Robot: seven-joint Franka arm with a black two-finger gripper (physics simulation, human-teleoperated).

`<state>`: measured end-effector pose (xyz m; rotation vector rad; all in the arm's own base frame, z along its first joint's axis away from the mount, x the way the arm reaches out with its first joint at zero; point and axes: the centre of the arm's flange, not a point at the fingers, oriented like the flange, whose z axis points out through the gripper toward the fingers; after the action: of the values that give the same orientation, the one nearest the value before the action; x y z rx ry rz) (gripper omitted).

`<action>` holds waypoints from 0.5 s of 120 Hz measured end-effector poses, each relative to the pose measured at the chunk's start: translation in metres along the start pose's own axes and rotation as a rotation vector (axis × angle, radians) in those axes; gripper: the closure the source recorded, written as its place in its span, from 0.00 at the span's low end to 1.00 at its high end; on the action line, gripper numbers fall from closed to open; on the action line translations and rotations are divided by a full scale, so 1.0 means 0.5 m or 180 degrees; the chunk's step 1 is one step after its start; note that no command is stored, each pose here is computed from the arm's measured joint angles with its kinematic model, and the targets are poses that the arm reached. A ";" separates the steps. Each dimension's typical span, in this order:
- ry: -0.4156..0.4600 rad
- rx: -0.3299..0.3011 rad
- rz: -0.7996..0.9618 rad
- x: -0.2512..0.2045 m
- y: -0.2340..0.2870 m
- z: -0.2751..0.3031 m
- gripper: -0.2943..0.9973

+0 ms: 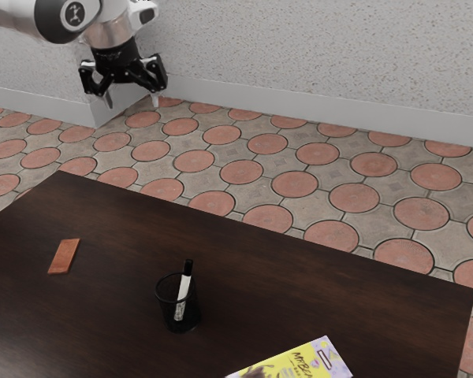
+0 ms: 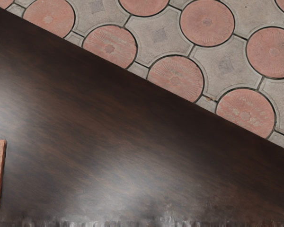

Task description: Put the marker into the pen holder.

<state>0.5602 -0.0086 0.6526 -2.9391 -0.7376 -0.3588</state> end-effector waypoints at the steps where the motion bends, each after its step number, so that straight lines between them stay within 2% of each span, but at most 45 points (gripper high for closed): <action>1: -0.0024 0.0012 0.0006 0.000 -0.003 0.000 0.24; 24: -0.0396 0.0153 0.0270 -0.023 -0.023 0.012 0.23; 60: -0.0610 0.0192 0.0683 -0.049 0.000 0.026 0.23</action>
<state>0.5420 -0.0178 0.6337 -2.9838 -0.4347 -0.0369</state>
